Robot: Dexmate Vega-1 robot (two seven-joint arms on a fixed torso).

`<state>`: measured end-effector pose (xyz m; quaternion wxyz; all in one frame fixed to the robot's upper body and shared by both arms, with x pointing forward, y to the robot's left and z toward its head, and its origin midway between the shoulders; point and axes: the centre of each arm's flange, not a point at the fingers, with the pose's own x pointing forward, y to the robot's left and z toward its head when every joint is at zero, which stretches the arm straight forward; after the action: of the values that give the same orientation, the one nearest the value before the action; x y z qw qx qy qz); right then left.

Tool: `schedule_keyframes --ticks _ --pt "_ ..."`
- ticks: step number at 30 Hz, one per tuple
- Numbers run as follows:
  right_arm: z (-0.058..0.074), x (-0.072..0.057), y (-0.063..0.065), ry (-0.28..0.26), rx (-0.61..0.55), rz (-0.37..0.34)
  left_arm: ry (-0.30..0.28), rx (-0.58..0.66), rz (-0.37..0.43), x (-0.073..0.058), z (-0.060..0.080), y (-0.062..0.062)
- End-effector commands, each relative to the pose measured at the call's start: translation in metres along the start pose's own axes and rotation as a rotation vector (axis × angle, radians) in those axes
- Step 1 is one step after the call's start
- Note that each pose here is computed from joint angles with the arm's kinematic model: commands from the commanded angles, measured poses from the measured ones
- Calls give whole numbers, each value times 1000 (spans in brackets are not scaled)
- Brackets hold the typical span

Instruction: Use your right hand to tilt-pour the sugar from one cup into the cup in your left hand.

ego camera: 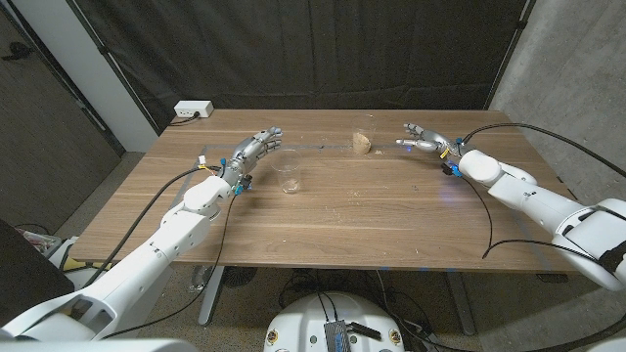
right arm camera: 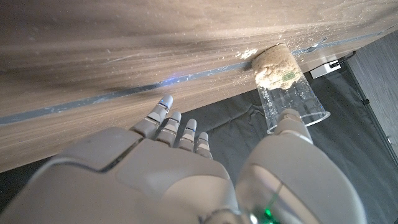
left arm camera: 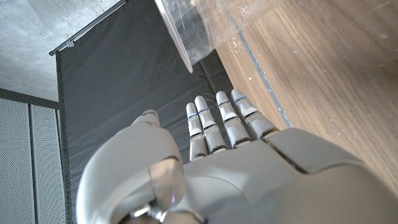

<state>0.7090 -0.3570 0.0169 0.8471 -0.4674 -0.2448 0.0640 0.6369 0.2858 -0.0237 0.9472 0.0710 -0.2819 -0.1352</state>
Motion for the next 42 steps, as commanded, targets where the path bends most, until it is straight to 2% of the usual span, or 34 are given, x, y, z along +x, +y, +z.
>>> schedule_keyframes --ticks 1,6,15,22,33,42 --pt "10 12 5 -3 3 10 1 -6 -3 1 -3 4" --pt "14 18 9 -4 9 20 4 -1 -3 1 -2 8" --pt "30 29 12 -25 -1 44 3 0 -7 3 -1 13" --pt "36 31 14 -47 -7 77 6 -3 -12 3 -3 14" --pt "48 36 22 -67 1 93 10 -1 -27 7 -5 15" --pt "58 46 28 -45 22 100 8 1 -29 6 -6 20"
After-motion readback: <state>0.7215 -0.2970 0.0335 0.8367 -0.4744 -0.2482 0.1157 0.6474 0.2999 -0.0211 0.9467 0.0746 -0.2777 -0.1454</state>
